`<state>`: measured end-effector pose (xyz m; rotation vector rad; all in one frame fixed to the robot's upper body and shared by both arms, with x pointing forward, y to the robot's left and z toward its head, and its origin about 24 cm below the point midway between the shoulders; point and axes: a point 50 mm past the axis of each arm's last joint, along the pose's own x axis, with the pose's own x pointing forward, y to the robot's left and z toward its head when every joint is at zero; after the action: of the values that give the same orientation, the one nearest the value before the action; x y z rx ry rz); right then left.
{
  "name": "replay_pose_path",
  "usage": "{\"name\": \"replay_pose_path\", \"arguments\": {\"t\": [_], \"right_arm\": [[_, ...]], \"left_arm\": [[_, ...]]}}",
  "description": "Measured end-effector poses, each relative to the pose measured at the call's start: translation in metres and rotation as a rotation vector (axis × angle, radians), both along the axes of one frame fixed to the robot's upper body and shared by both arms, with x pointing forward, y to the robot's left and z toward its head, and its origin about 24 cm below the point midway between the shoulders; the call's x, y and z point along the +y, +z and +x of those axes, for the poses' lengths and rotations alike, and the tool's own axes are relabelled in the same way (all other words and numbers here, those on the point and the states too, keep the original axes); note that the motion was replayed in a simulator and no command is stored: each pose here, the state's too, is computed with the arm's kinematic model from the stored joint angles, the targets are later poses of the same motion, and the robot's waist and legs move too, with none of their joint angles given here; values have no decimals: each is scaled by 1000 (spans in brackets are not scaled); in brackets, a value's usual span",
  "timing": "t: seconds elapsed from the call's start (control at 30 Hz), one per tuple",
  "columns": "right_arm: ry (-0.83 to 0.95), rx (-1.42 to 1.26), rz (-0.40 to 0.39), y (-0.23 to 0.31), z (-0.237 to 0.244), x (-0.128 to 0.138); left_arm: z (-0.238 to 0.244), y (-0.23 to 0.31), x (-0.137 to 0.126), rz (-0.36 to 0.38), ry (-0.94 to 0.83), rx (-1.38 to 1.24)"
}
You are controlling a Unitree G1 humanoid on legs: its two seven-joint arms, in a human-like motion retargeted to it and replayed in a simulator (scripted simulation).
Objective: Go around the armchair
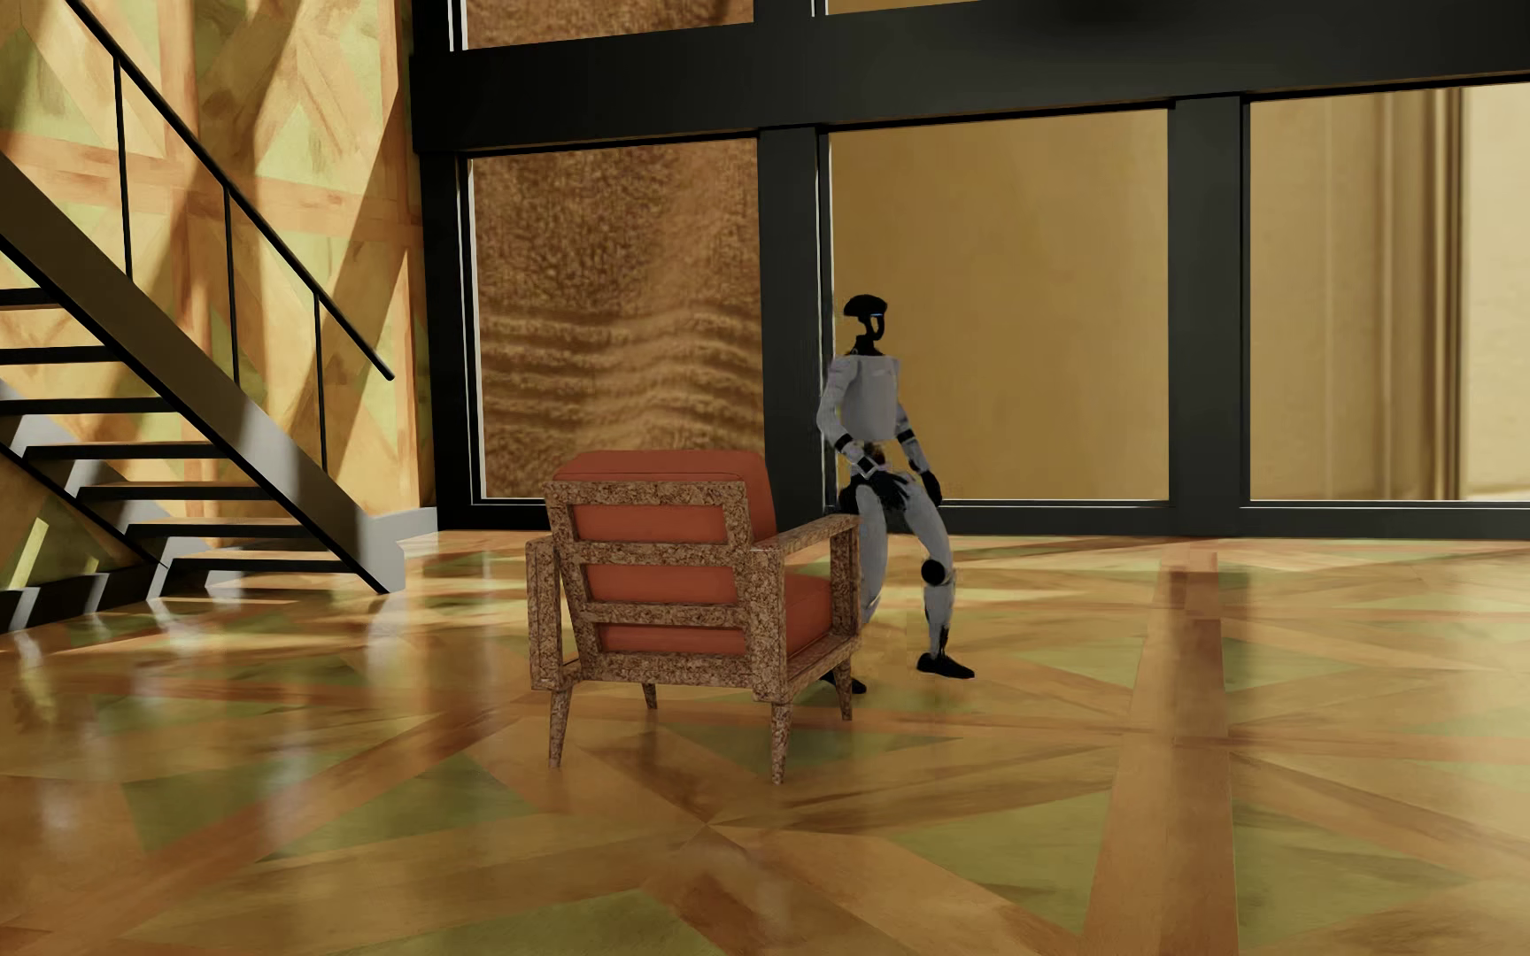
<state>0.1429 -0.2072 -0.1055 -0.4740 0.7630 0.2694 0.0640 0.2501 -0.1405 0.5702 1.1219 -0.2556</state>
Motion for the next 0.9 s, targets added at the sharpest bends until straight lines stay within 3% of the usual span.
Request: {"name": "replay_pose_path", "arguments": {"t": [0.23,0.33,0.47,0.67,0.8,0.9], "right_arm": [[-150,559,-186,-52,-140,-49],[-177,664,-217,-50,-176,-57],[-142,563,-177,-49,-150,-48],[-149,383,-87,-45,-101,-27],[-133,372,-91,-44,-95,-27],[-131,409,-124,-46,-101,-35]], "left_arm": [[-56,-18,-34,-72,1,172],[-74,-22,-49,-99,-65,241],[-68,-16,-39,-83,-90,210],[-51,-9,15,72,-51,205],[-27,-1,34,118,-10,134],[-8,2,34,112,4,75]]}}
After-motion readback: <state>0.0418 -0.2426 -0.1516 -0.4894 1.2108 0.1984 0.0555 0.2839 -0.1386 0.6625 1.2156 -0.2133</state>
